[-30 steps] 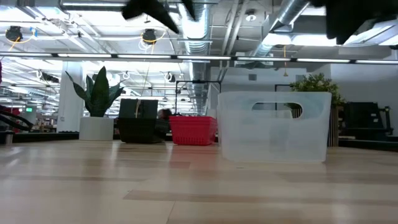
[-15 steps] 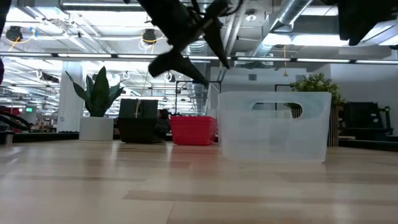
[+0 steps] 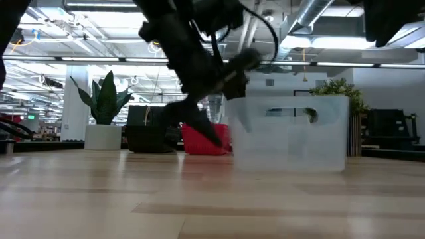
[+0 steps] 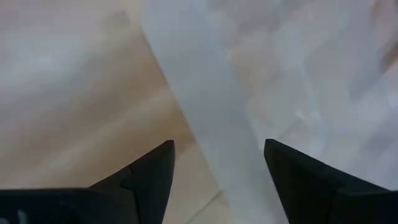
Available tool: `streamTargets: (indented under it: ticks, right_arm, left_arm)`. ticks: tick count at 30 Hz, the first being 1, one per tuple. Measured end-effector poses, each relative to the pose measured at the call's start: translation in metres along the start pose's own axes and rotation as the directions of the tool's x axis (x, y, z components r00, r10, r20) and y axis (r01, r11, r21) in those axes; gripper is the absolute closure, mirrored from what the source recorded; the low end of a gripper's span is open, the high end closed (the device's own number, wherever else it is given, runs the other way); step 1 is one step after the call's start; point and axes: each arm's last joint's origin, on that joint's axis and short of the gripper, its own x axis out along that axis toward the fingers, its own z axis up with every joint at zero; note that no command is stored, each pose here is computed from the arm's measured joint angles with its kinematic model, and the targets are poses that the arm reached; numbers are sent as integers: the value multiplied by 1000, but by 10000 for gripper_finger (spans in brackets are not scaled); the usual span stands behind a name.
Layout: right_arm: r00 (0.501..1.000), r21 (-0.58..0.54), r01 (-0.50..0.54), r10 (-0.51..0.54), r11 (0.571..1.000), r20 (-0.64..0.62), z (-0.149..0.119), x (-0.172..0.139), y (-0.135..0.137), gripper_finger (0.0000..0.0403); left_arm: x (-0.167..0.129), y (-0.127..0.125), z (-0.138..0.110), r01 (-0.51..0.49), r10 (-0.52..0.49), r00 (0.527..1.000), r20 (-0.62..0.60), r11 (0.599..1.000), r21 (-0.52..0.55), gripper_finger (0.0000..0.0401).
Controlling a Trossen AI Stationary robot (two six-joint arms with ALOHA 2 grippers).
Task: Stack baskets by color
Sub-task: Stack the transparent bin on the transparent bin
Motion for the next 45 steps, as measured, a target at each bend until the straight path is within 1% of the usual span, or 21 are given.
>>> streamTargets:
  ticks: [3,5,7,9,12,13,14,16,17,19,22,24,27,30,32,35,40,42,45]
  right_arm:
    - [1000,-3,1,-1,1000,0,0,0,0,281]
    - [1000,-4,4,-4,1000,0,0,0,0,281]
    - [1000,-5,6,-6,1000,1,0,0,-1,281]
    - [1000,-7,7,-7,1000,3,0,0,-1,281]
    - [1000,-8,10,-10,1000,6,0,0,-1,281]
    - [1000,-9,14,-14,1000,7,0,0,-2,281]
    - [1000,-12,21,-21,1000,8,0,0,-2,281]
    - [999,-16,34,-34,999,10,1,0,-4,281]
    - [999,-17,39,-39,999,10,1,0,-4,281]
    - [999,-20,50,-50,999,11,1,0,-5,281]
    - [998,-12,62,-62,998,11,1,-1,-7,281]
    - [997,-5,80,-80,997,13,1,-1,-9,281]
    - [995,-17,99,-99,995,14,-1,-2,-11,281]
    - [993,-15,119,-119,993,16,-5,-3,-14,281]
    - [991,-16,131,-131,991,17,-9,-5,-16,281]
    - [990,-7,143,-143,990,19,-15,-7,-19,281]
    - [992,-21,124,-124,992,17,-26,-11,-20,281]
    - [994,-31,108,-108,994,12,-27,-14,-22,281]
    - [996,-20,87,-87,996,9,-27,-20,-28,281]
  left_arm:
    - [17,8,-4,-13,10,995,-103,999,-29,190]
    - [22,10,-4,-12,5,991,-135,999,-48,218]
    - [23,10,-1,8,-16,989,-148,999,-52,255]
    - [24,12,1,2,-9,989,-148,999,-49,296]
    - [20,12,6,19,-24,990,-139,999,-33,367]
    - [17,11,8,25,-30,990,-141,999,-33,383]
    - [16,11,9,28,-33,990,-139,999,-34,391]
    - [12,10,13,38,-43,989,-143,999,-39,395]
    - [10,10,14,27,-32,988,-152,999,-38,397]
    - [3,4,19,48,-52,986,-156,998,-27,399]
    - [-20,-11,29,95,-96,987,-131,995,-10,400]
    - [-38,-18,37,104,-103,991,-85,995,6,401]
    - [-66,-20,52,58,-59,998,7,998,25,401]
    - [-90,-15,72,-36,34,994,106,999,21,401]
    - [-101,-11,84,-96,92,984,154,995,21,401]
    - [-118,-7,105,-124,117,965,234,992,13,401]
    - [-139,-5,144,-107,104,925,367,994,-12,401]
    - [-142,-3,159,-93,103,902,419,995,-45,401]
    - [-144,8,176,-104,130,883,450,991,-83,401]
